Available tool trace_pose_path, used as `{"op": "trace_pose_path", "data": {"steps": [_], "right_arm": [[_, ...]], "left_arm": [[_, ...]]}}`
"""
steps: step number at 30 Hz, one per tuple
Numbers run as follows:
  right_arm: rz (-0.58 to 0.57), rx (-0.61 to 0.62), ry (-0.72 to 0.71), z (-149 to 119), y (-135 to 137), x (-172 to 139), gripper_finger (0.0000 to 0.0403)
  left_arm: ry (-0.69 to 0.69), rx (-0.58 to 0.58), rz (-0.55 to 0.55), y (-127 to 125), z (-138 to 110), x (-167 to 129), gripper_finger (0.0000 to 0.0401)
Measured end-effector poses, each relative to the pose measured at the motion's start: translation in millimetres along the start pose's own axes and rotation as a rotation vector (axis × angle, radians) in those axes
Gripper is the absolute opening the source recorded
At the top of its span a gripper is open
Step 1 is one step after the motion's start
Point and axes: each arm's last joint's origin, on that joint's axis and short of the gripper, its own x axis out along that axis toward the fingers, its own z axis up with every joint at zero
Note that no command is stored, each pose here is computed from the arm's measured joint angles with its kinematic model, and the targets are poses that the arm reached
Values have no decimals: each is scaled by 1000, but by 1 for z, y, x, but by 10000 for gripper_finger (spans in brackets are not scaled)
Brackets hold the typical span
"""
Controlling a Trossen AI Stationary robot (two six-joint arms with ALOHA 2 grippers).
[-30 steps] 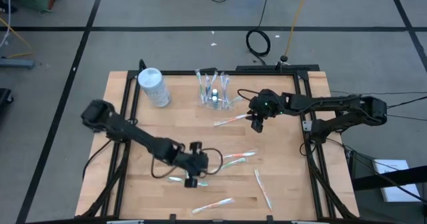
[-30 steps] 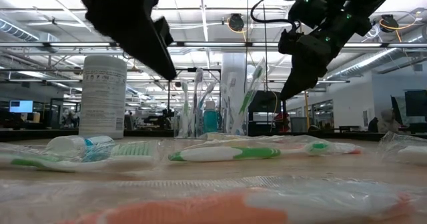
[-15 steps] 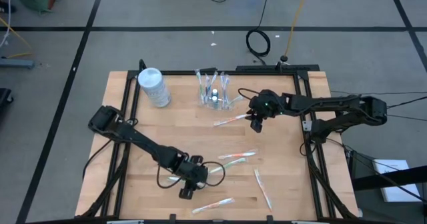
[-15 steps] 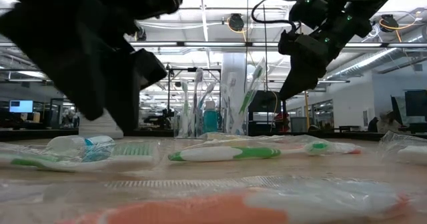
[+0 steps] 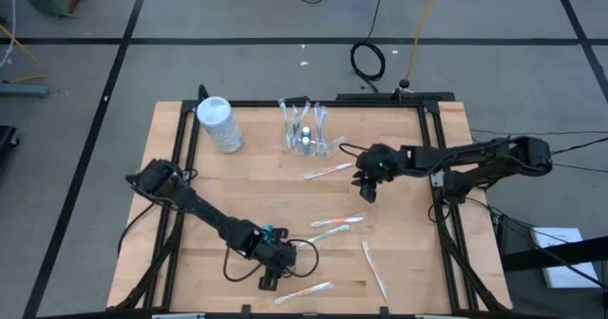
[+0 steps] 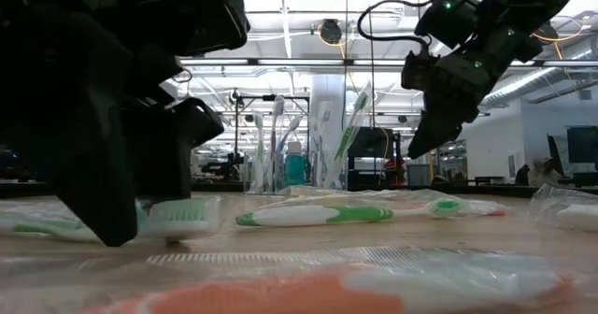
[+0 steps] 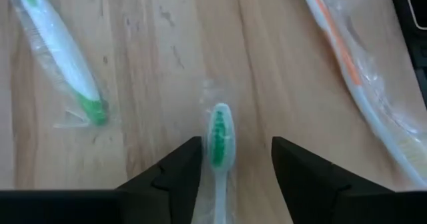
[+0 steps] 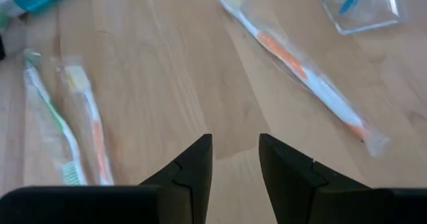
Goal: Pick & Place toothbrushing station
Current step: Put the green toothbrush into the transparent organizer
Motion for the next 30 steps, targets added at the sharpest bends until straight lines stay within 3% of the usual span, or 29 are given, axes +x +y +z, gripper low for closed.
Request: {"op": "trace_pose_path", "data": {"steps": [4, 9, 12, 14, 19, 25, 27, 30], "right_arm": [[13, -15, -13, 1, 3, 0, 114], [23, -28, -37, 3, 5, 0, 114], [24, -25, -36, 3, 5, 0, 114], [24, -25, -32, 2, 5, 0, 114], [25, -23, -38, 3, 5, 0, 114], [25, -26, -39, 3, 5, 0, 114], [25, -27, -39, 3, 5, 0, 114], [25, -32, -39, 3, 5, 0, 114]], "left_arm": [[5, -19, 2, 2, 1, -3, 150], [-21, -43, -3, 6, 8, -19, 64], [-135, -55, -47, 1, 28, -48, 13], [-232, -46, -22, -1, 40, -73, 10], [-502, -8, 195, 4, 54, -149, 6], [-786, 73, 720, 21, 58, -224, 3], [-862, 87, 742, 36, 61, -235, 4], [-956, 132, 660, 66, 57, -234, 5]]}}
